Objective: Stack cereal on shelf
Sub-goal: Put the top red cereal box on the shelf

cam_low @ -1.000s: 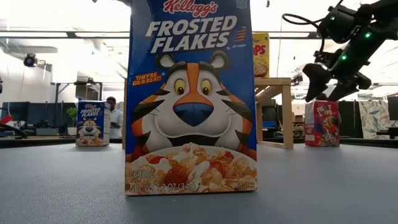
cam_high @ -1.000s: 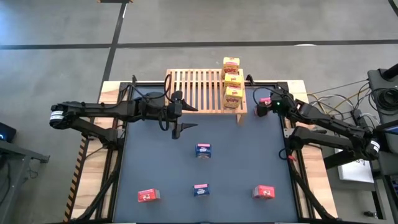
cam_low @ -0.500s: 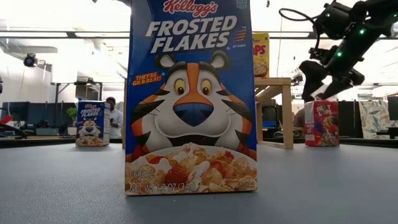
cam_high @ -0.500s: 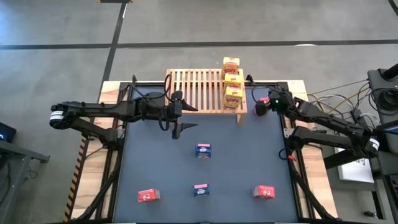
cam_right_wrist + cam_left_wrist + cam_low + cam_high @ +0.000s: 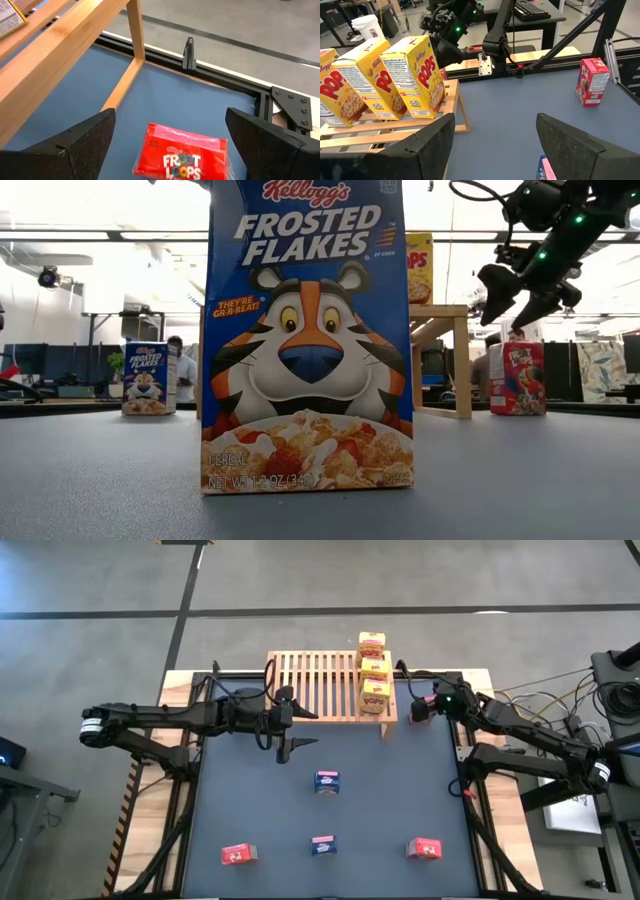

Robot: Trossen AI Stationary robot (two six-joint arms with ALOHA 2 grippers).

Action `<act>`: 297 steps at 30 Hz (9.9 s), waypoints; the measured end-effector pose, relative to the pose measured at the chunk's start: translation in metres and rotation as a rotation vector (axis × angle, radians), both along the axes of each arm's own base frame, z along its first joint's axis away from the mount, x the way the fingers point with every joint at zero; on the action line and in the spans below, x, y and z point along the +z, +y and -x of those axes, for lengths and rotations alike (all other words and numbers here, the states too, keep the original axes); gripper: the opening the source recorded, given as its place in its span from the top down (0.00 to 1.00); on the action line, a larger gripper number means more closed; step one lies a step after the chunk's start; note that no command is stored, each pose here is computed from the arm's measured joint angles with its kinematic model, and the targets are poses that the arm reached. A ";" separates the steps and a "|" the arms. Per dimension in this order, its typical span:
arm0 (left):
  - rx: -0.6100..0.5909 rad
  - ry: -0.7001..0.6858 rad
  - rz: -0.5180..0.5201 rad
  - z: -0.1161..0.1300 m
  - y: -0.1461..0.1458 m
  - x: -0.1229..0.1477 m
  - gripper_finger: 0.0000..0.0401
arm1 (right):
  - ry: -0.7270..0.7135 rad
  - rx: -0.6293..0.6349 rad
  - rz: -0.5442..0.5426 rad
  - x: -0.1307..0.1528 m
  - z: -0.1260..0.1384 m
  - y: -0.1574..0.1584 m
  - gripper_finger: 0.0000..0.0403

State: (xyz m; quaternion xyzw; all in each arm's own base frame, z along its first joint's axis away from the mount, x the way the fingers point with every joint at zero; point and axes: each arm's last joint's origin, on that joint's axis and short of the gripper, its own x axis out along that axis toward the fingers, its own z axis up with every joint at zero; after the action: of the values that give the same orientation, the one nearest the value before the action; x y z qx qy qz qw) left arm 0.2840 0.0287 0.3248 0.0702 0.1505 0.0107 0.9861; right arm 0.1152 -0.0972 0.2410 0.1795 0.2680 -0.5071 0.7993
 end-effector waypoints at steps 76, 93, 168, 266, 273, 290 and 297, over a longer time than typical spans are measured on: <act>0.003 0.000 0.008 0.000 0.000 0.000 0.34 | 0.036 -0.081 -0.126 -0.014 0.008 0.006 0.01; 0.003 0.000 0.008 0.000 0.000 0.000 0.34 | 0.035 -0.083 -0.129 -0.027 0.007 0.005 0.01; 0.098 -0.101 -0.051 -0.002 0.003 0.008 0.34 | -0.474 0.321 0.169 0.183 0.045 0.045 0.22; 0.600 0.263 -0.311 -0.125 0.044 0.103 0.58 | -0.559 0.757 0.214 0.208 -0.060 0.022 0.09; 0.512 0.267 -0.237 -0.110 0.058 0.111 0.58 | -0.552 0.754 0.203 0.211 -0.042 0.030 0.09; 0.109 0.001 0.042 -0.050 0.145 0.081 0.59 | -0.503 0.747 0.155 0.204 -0.022 0.040 0.09; 0.158 -0.243 0.036 -0.006 0.175 0.042 0.59 | -0.489 0.746 0.144 0.201 -0.027 0.037 0.09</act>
State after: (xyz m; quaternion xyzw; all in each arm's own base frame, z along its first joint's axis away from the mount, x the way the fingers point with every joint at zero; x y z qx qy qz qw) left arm 0.2899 0.2041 0.3664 0.0387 0.0351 0.0942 0.9942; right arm 0.1426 -0.0603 0.4423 0.1290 0.0816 -0.1441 0.9777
